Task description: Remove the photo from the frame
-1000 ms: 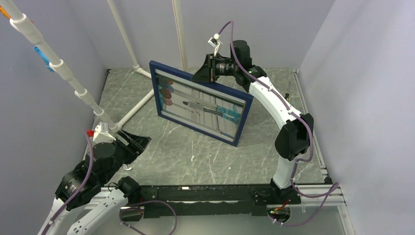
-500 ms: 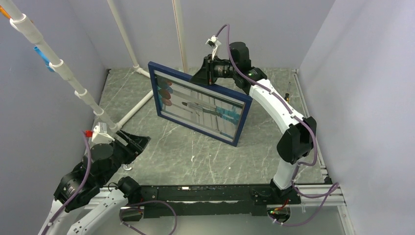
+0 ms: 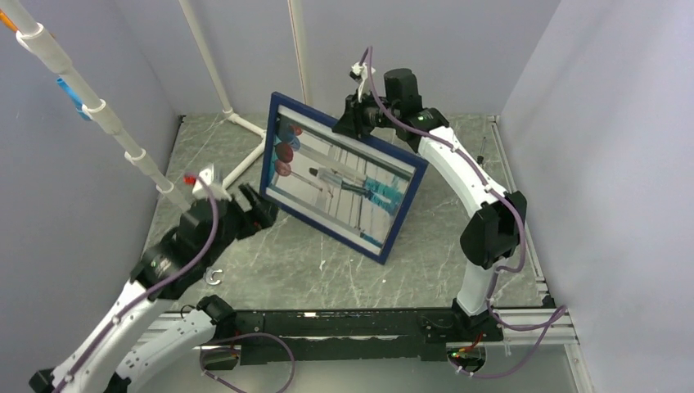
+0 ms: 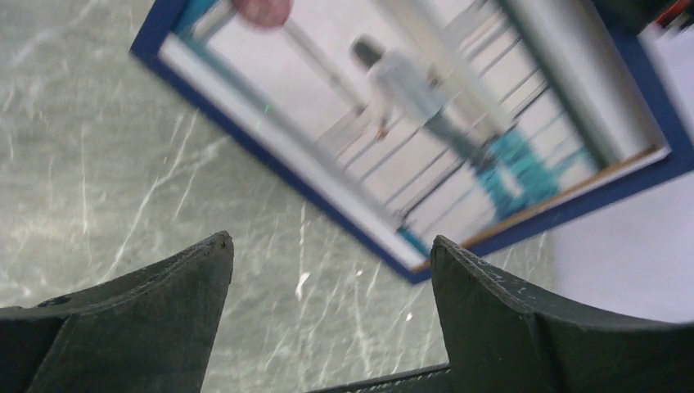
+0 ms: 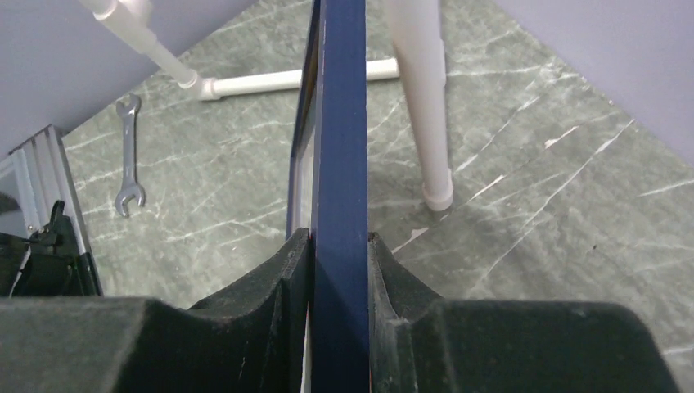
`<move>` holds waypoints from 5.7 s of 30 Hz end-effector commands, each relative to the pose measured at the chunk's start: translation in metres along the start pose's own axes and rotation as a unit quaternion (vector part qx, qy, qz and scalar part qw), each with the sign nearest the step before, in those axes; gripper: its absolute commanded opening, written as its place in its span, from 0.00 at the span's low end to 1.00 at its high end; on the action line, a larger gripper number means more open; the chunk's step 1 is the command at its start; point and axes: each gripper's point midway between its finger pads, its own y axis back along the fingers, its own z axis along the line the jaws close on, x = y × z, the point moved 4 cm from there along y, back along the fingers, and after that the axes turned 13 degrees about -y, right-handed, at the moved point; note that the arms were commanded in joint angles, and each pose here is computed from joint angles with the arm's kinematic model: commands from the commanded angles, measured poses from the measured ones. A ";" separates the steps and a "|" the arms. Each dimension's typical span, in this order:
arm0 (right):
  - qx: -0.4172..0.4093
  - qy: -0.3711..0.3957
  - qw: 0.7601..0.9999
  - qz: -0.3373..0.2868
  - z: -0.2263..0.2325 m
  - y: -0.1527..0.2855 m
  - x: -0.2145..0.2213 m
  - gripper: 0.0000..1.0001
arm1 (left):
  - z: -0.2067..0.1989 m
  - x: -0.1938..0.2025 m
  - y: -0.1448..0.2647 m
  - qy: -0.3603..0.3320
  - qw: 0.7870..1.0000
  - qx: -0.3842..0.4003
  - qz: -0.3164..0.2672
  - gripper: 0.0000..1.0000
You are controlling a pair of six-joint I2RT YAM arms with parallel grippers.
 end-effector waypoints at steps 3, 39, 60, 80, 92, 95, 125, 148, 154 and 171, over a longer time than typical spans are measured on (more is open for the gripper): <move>0.027 -0.115 0.959 0.256 0.001 -0.009 0.149 0.00 | -0.044 -0.083 -0.009 -0.019 0.999 -0.032 -0.027 0.93; -0.144 -0.264 0.939 0.165 0.029 -0.041 0.132 0.00 | 0.017 0.008 0.056 0.091 0.995 -0.008 0.033 0.90; 0.243 -0.054 0.955 0.160 -0.084 -0.043 0.141 0.94 | 0.023 0.042 0.034 0.107 0.989 -0.038 0.097 0.92; 0.080 0.053 0.979 0.181 0.206 -0.004 0.296 0.79 | 0.046 0.045 0.059 0.114 0.986 -0.081 0.090 0.94; 0.140 0.136 0.950 0.242 0.235 -0.017 0.372 0.64 | 0.053 0.075 0.047 0.126 0.976 -0.105 0.143 0.93; 0.146 0.143 0.948 0.244 0.234 -0.019 0.382 0.61 | 0.054 0.079 0.045 0.124 0.975 -0.109 0.151 0.93; 0.127 0.120 0.966 0.188 0.241 -0.015 0.355 0.10 | 0.049 0.078 0.041 0.141 0.975 -0.097 0.142 0.92; -0.014 0.018 0.985 0.169 0.259 0.010 0.323 0.00 | 0.039 0.125 0.012 0.356 0.908 -0.103 0.197 0.95; -0.022 0.016 0.985 0.170 0.261 0.011 0.323 0.00 | 0.040 0.147 -0.008 0.359 0.898 -0.119 0.226 0.88; -0.044 -0.025 0.973 0.226 0.256 -0.001 0.335 0.38 | 0.039 0.143 -0.013 0.351 0.903 -0.121 0.217 0.20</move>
